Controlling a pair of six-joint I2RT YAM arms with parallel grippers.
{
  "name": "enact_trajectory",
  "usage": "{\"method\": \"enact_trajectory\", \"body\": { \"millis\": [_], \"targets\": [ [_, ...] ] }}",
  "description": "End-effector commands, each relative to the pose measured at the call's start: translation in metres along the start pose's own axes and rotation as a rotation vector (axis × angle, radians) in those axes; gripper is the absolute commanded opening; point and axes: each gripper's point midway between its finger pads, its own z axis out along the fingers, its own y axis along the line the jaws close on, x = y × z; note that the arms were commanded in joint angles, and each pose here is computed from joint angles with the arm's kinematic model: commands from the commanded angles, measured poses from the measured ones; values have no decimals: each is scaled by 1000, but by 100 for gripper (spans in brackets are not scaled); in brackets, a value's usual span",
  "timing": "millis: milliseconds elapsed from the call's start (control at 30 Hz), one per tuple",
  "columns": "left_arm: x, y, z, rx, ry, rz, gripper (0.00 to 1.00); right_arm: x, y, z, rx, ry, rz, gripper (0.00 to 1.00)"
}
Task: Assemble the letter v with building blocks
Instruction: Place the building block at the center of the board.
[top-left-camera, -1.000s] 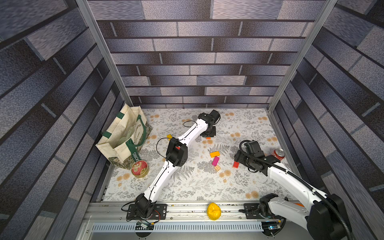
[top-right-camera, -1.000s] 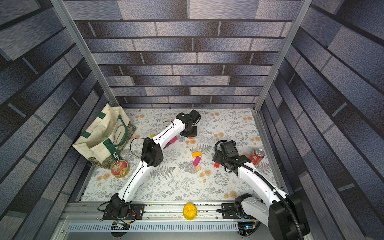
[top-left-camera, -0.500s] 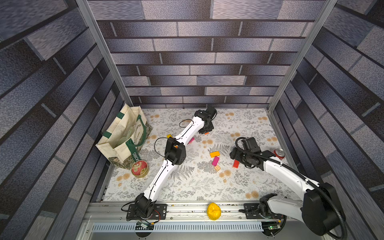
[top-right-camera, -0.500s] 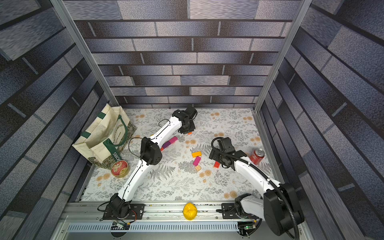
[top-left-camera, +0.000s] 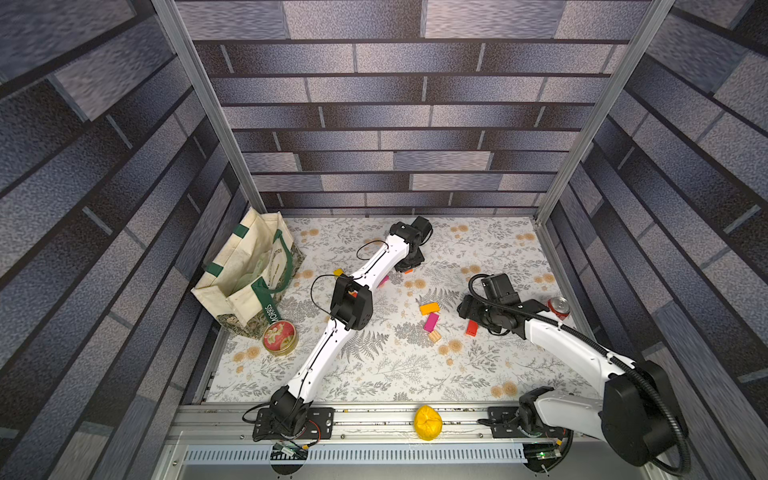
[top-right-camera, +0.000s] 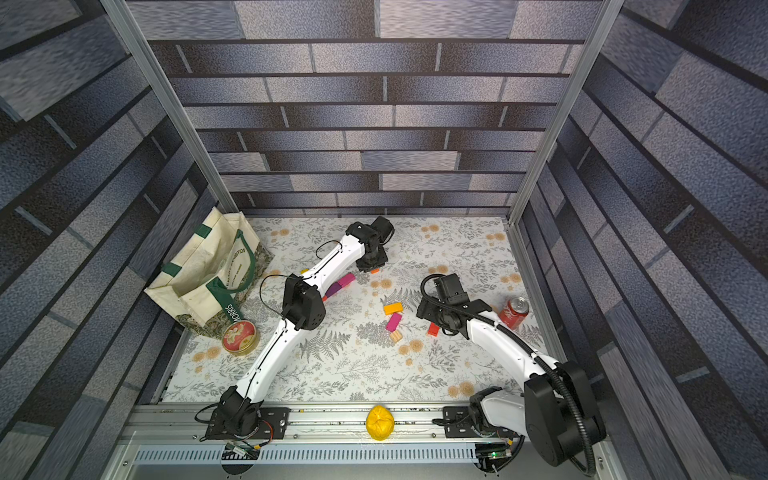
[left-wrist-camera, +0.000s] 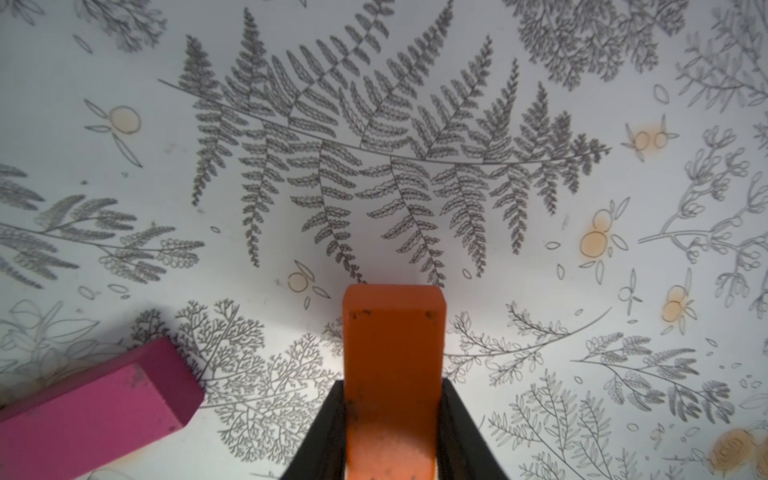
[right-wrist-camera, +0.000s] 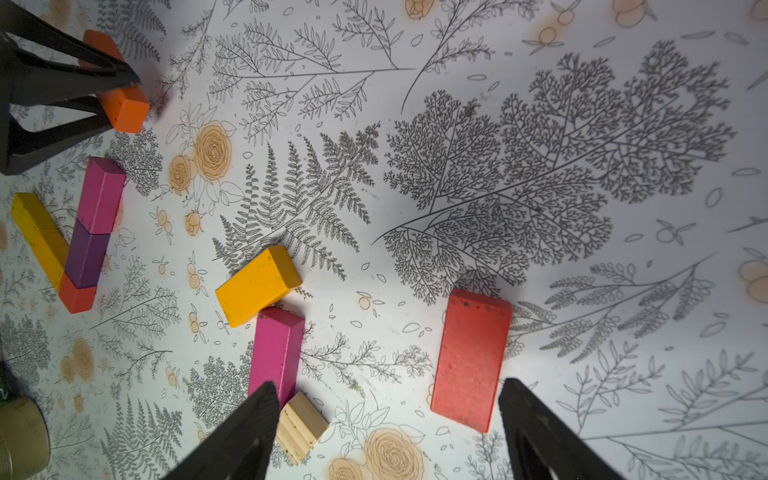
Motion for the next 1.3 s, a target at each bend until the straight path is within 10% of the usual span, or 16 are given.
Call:
{"method": "enact_trajectory", "body": {
  "millis": [0, 667, 1267],
  "targets": [
    [2, 16, 11, -62, 19, -18, 16, -9, 7, -3, -20, -13, -12, 85],
    [9, 8, 11, -15, 69, -5, 53, -6, 7, 1, -29, -1, -8, 85],
    [2, -27, -57, 147, 14, 109, 73, -8, 17, -20, -54, 8, -7, 84]
  ]
}}
